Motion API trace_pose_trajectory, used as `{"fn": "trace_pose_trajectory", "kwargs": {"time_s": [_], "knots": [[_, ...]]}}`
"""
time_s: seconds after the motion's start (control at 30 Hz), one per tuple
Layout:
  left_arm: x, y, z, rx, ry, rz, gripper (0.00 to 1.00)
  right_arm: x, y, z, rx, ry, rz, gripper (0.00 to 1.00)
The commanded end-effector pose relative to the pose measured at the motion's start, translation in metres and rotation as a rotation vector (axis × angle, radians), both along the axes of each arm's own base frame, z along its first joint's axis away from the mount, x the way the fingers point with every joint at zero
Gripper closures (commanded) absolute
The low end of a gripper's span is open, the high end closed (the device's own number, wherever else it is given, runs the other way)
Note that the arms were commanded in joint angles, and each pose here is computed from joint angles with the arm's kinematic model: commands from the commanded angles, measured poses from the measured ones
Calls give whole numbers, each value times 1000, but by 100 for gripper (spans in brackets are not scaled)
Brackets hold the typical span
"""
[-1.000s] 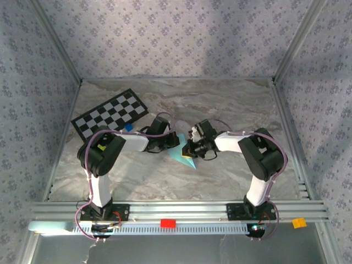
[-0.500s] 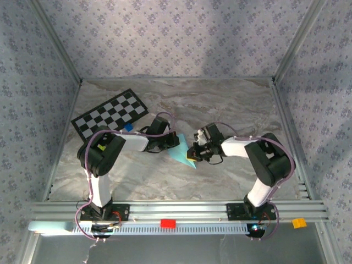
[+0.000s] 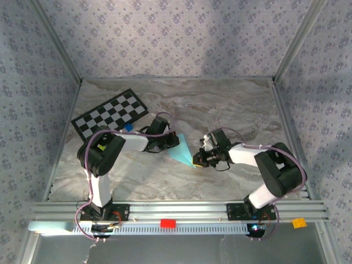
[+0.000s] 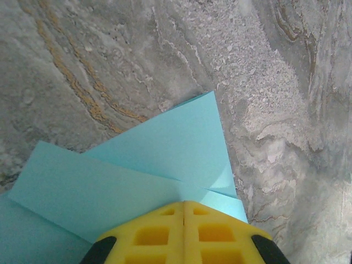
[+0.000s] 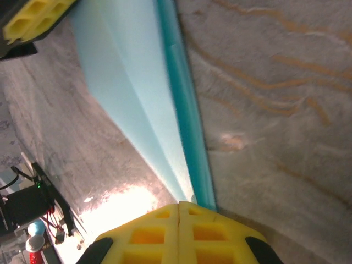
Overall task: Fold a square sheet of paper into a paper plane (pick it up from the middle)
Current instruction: Fourth fold the wing at the center of the table.
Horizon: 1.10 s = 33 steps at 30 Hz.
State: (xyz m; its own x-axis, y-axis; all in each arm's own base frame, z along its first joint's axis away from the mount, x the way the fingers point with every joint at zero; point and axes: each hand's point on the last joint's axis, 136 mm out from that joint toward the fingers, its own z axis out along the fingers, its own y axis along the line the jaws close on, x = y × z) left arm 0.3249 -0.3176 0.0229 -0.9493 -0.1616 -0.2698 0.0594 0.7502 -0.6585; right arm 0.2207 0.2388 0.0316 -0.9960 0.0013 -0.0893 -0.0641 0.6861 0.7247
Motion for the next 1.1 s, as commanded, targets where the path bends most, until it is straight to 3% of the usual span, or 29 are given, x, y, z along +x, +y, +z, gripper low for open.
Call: {"fn": "trace_pose_trajectory", "kwargs": {"time_s": [0.0, 0.13, 0.27, 0.5, 0.77, 1.07], "knots": [[-9, 20, -32, 88, 72, 37, 95, -20, -7, -10, -35, 27, 50, 98], [-10, 17, -30, 77, 73, 29, 95, -27, -23, -38, -99, 93, -8, 98], [-9, 16, -26, 72, 66, 29, 95, -28, -25, -35, -76, 108, -32, 98], [-5, 12, 0, 31, 17, 31, 93, -8, -30, 11, -91, -51, -77, 89], [6, 8, 42, 9, -80, 37, 79, 4, -53, 23, -134, -160, -212, 83], [1, 12, 83, -47, -143, 63, 70, -8, -79, 23, -227, 3, -412, 83]]}}
